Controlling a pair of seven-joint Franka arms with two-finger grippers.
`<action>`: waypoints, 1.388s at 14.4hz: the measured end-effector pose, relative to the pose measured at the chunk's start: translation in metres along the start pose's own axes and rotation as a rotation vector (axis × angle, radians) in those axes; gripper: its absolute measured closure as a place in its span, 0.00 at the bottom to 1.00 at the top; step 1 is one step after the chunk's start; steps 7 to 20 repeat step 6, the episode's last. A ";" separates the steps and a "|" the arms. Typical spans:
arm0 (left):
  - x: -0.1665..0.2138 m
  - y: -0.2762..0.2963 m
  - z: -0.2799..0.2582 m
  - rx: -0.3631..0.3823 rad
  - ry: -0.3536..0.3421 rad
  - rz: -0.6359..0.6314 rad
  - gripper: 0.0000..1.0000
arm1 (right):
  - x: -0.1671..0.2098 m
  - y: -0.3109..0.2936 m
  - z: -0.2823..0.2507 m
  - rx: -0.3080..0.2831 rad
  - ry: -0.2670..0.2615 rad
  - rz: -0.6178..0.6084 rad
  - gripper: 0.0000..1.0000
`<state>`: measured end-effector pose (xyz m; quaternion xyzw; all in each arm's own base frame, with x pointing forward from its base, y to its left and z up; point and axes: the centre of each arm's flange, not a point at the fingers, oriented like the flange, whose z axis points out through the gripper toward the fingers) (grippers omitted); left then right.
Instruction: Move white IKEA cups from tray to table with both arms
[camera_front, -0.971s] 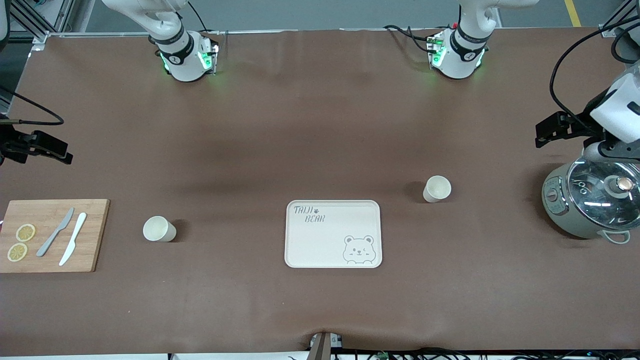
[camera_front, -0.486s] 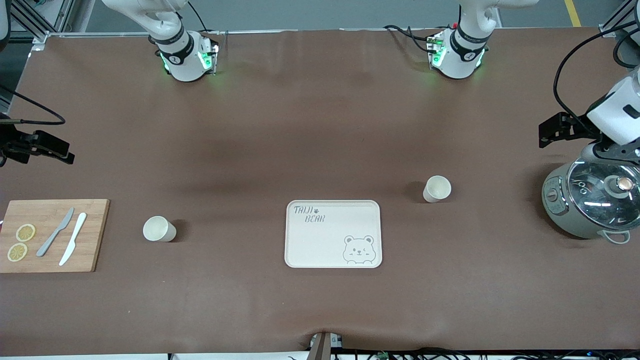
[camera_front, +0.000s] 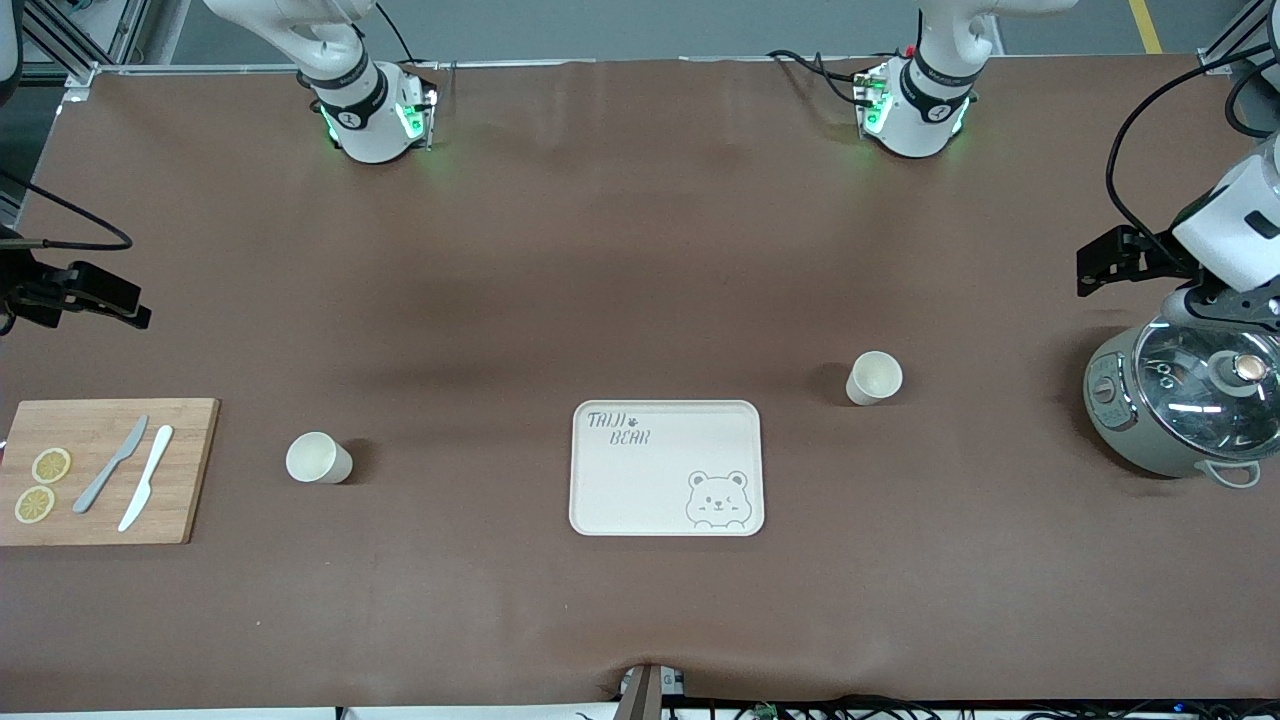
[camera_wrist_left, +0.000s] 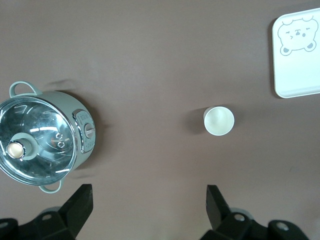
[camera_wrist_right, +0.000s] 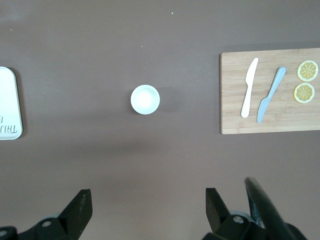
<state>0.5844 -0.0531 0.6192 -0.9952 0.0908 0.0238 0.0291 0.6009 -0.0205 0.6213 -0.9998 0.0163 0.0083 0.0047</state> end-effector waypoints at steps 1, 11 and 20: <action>0.000 0.000 0.000 0.000 0.000 0.000 0.00 | 0.000 0.000 0.000 0.000 0.000 0.001 0.00; 0.000 0.000 0.000 0.000 0.000 0.000 0.00 | 0.001 0.001 -0.001 0.000 0.010 0.003 0.00; 0.000 0.000 0.000 0.000 0.000 0.000 0.00 | 0.001 0.001 -0.001 0.000 0.010 0.003 0.00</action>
